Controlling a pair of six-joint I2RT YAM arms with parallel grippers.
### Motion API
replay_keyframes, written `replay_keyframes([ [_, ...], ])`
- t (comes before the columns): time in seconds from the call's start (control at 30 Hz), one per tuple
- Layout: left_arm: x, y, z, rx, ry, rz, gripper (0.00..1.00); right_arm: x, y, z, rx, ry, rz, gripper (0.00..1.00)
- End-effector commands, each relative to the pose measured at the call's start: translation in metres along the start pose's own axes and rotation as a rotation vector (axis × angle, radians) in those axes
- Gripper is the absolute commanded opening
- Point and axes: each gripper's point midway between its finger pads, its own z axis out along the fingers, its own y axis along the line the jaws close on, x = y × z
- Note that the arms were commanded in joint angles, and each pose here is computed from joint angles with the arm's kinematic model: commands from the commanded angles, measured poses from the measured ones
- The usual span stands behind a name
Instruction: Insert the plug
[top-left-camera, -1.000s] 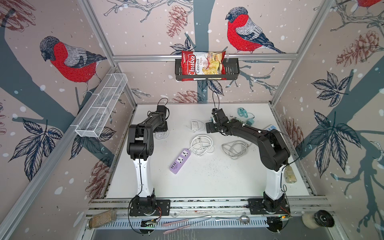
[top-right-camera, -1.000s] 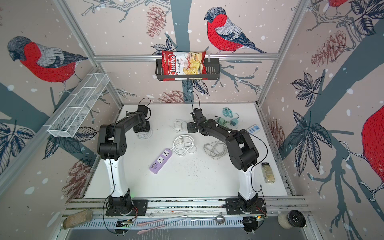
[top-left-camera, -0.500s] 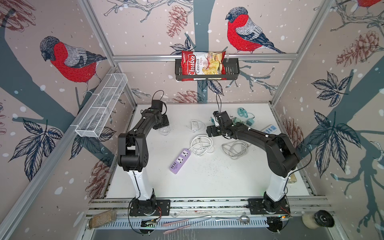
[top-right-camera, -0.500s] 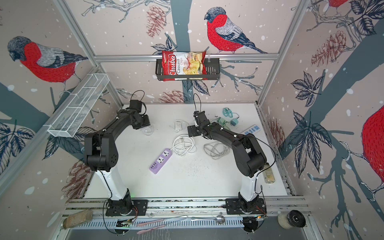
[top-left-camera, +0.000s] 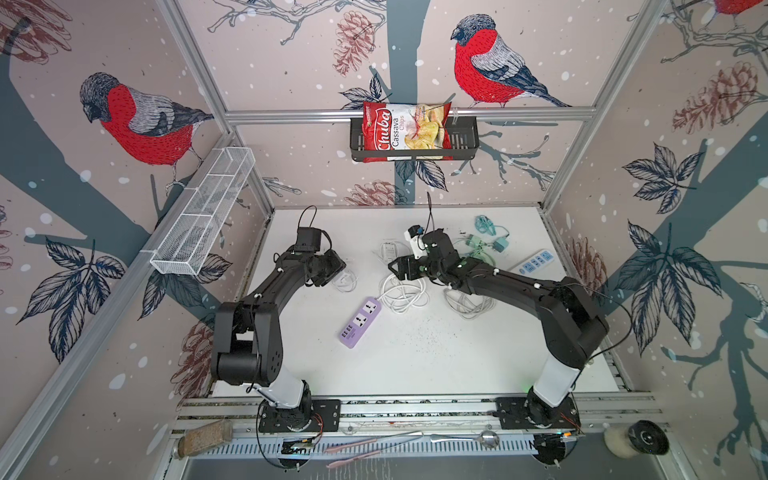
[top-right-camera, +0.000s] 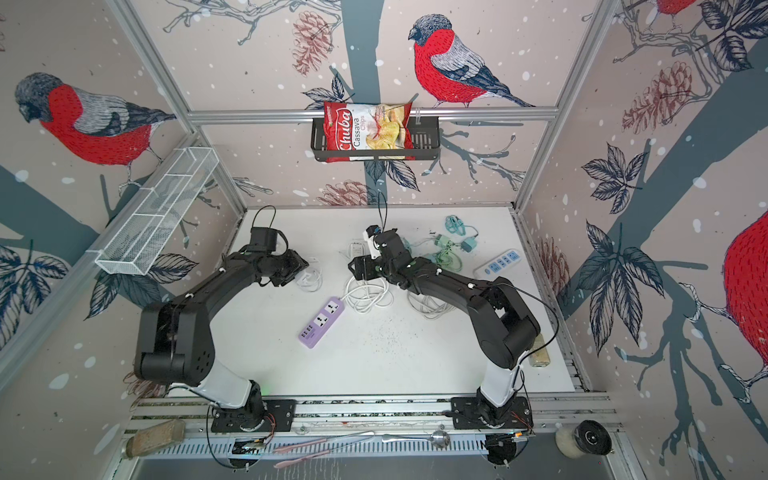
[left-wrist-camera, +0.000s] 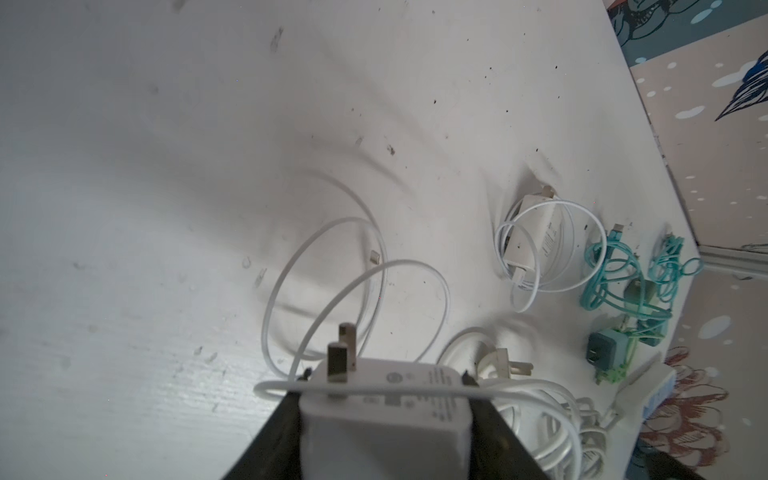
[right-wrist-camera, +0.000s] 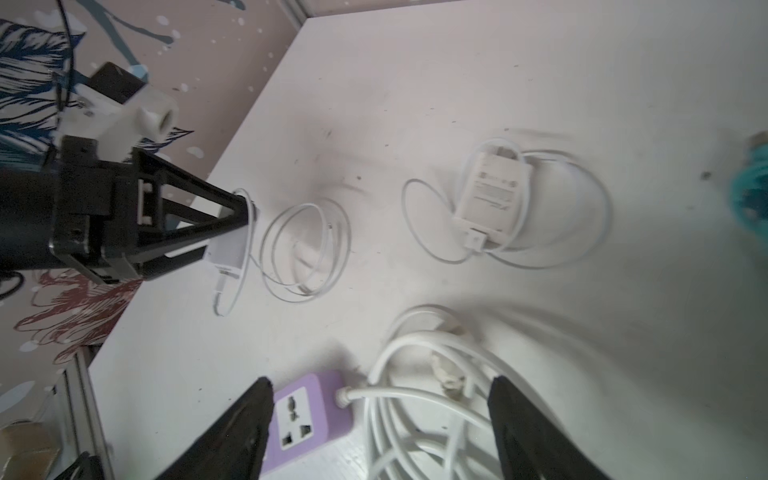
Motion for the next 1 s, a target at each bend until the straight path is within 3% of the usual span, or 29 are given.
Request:
replay_keyframes([
  [0.0, 0.0, -0.018, -0.005, 0.128, -0.03, -0.128, 0.0, -0.014, 0.027, 0.003, -0.049, -0.102, 0.036, 0.83],
  [0.13, 0.004, -0.02, -0.022, 0.194, -0.079, -0.227, 0.0, -0.004, 0.048, 0.007, -0.067, -0.138, 0.011, 0.77],
  [0.23, 0.0, -0.024, -0.042, 0.213, -0.132, -0.26, 0.0, 0.009, 0.079, 0.014, -0.134, -0.136, -0.074, 0.69],
  [0.37, -0.003, -0.028, -0.062, 0.245, -0.156, -0.31, 0.0, 0.013, 0.104, 0.023, -0.19, -0.144, -0.088, 0.58],
  [0.67, 0.014, -0.032, -0.065, 0.351, -0.104, -0.4, 0.0, 0.003, 0.137, 0.017, -0.256, -0.234, -0.148, 0.58],
  [0.97, 0.018, -0.031, -0.073, 0.396, -0.109, -0.425, 0.0, -0.004, 0.144, 0.031, -0.265, -0.245, -0.141, 0.55],
])
